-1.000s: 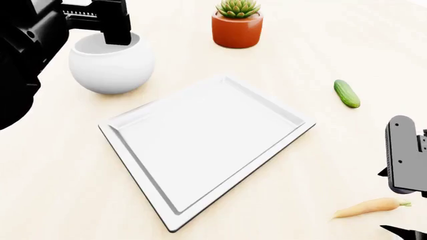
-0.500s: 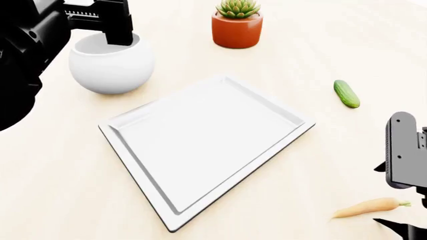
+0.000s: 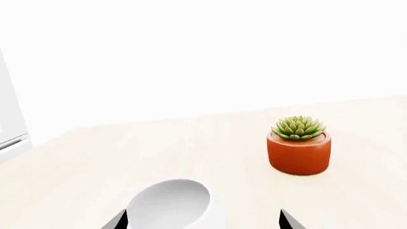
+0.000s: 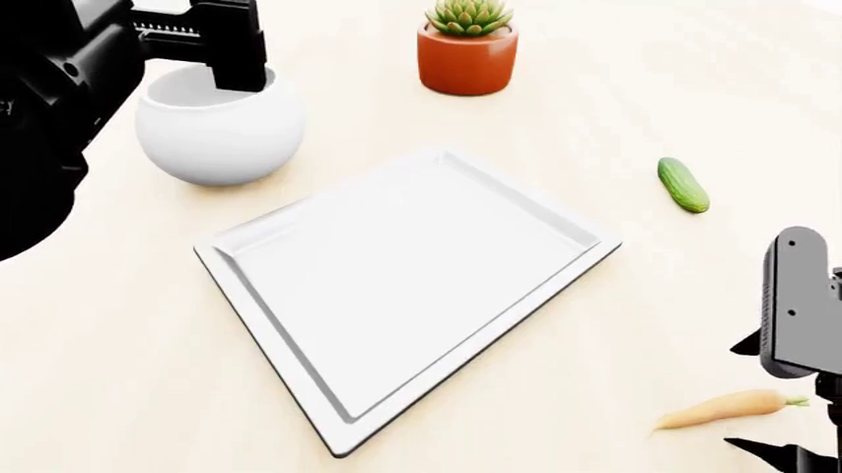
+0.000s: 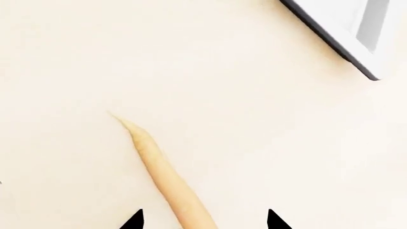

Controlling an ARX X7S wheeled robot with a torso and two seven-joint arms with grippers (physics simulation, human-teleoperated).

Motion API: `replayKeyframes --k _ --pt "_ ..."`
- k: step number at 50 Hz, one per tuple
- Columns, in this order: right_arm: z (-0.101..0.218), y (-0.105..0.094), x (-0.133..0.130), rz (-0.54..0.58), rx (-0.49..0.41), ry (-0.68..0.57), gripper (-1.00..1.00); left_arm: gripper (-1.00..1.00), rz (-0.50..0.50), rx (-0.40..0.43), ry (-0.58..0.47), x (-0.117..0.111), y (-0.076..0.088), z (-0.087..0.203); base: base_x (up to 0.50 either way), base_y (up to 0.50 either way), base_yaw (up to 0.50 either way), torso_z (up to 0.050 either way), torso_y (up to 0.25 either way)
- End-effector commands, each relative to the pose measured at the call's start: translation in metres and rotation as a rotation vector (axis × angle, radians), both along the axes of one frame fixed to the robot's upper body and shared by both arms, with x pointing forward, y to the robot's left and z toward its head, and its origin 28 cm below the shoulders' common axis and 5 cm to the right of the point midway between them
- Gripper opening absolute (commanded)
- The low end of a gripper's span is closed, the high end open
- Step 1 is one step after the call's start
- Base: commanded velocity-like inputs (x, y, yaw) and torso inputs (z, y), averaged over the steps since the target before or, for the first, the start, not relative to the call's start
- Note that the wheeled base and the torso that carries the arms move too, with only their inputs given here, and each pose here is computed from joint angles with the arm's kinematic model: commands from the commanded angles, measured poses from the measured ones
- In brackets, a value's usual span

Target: Place the two vegetables and bowl onto the tray for setting up a vegetable dip station.

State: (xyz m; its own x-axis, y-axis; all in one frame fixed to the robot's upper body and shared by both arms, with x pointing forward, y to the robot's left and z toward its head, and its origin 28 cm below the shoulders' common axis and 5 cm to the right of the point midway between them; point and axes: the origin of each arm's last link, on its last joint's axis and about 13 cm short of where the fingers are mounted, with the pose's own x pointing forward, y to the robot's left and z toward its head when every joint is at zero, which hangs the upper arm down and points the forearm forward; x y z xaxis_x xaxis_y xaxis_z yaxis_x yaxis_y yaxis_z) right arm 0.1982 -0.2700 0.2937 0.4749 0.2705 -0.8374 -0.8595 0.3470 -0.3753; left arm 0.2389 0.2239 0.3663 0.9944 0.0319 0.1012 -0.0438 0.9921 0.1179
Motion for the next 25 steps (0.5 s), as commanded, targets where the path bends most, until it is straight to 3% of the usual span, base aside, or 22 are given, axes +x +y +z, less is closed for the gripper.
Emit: replayKeyframes --k 1,10,11,25 --pt "-0.029 0.007 -0.009 -0.001 0.095 0.205 1.00 1.00 -0.001 0.002 0.001 0.000 0.000 0.000 0.00 0.00 0.00 0.000 0.000" --pt "-0.040 0.006 -0.012 -0.009 0.120 0.211 1.00 1.00 0.001 0.002 0.000 0.000 0.000 -0.001 0.00 0.00 0.00 0.000 0.000" --pt "-0.040 0.006 -0.013 -0.007 0.120 0.204 -1.00 1.00 0.001 0.003 -0.001 0.000 0.000 0.000 0.00 0.00 0.00 0.000 0.000" --pt "-0.038 0.007 -0.012 0.013 0.128 0.170 -1.00 1.00 0.004 -0.002 -0.011 -0.002 0.000 0.002 0.00 0.00 0.00 -0.001 0.000"
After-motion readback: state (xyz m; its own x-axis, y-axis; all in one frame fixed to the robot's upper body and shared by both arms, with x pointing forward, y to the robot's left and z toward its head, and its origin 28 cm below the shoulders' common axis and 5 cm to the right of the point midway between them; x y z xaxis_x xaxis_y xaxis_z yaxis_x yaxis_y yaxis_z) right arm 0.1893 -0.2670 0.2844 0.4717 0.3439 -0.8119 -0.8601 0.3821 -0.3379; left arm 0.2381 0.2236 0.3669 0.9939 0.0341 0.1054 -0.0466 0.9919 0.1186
